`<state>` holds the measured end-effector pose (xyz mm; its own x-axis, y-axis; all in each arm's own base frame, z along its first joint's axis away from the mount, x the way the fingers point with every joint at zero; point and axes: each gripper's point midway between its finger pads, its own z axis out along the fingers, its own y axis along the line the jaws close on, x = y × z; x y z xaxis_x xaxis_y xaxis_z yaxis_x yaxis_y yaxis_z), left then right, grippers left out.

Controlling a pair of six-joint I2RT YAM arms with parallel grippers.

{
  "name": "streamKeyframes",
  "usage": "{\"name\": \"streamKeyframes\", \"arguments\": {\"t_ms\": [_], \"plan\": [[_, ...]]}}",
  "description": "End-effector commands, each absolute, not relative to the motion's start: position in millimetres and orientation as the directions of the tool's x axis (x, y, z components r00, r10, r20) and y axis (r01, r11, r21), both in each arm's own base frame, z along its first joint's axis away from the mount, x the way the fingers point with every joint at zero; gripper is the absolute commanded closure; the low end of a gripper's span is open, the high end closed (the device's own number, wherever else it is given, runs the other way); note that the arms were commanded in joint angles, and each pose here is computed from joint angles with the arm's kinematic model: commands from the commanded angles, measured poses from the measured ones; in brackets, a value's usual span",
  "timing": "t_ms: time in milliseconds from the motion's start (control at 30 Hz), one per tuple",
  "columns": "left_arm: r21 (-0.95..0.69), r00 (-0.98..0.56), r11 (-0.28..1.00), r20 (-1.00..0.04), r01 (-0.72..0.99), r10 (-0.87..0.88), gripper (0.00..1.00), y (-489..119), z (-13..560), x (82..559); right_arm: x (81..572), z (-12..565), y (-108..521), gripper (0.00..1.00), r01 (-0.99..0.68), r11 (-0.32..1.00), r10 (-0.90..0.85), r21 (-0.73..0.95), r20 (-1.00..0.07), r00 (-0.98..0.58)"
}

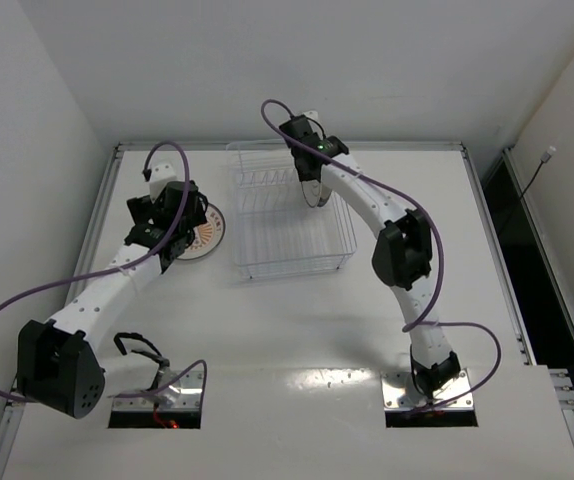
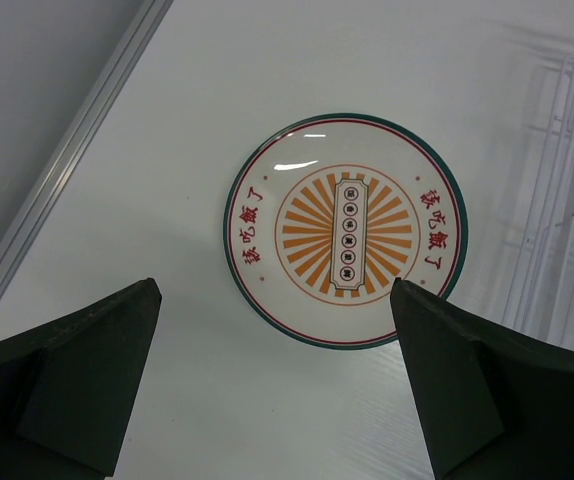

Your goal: Load the plates into the dish rack

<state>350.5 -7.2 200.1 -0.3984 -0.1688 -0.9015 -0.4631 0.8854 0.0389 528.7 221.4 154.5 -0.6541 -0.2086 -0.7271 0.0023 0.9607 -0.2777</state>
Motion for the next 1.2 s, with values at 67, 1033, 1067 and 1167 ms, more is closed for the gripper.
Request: {"name": "streamKeyframes", "arguments": {"t_ms": [67, 1033, 1067, 1167], "plan": [[-0.001, -0.355, 0.86, -0.91, -0.511, -0.212, 0.0, -2.4, 206.6, 353.5, 501.7, 207.9, 245.8, 0.52, -0.091, 0.992, -0.124, -0.086, -0.785, -0.607], [-0.688, -0.539, 0.508, -0.198, -0.519, -0.818, 0.0, 33.4, 18.2, 378.0, 259.5, 295.1, 189.1, 0.0, -0.327, 0.904, 0.067, 0.274, -0.849, -0.525], [-0.687, -0.54, 0.508, -0.197, -0.52, -0.819, 0.02, 34.4, 17.1, 380.4, 258.2, 297.8, 188.1, 0.0, -0.329, 0.903, 0.072, 0.277, -0.852, -0.519], [-0.693, -0.563, 0.487, -0.141, -0.531, -0.814, 0.26, 27.8, 3.7, 378.1, 255.0, 293.4, 182.7, 0.01, -0.323, 0.91, 0.057, 0.26, -0.85, -0.524]]}}
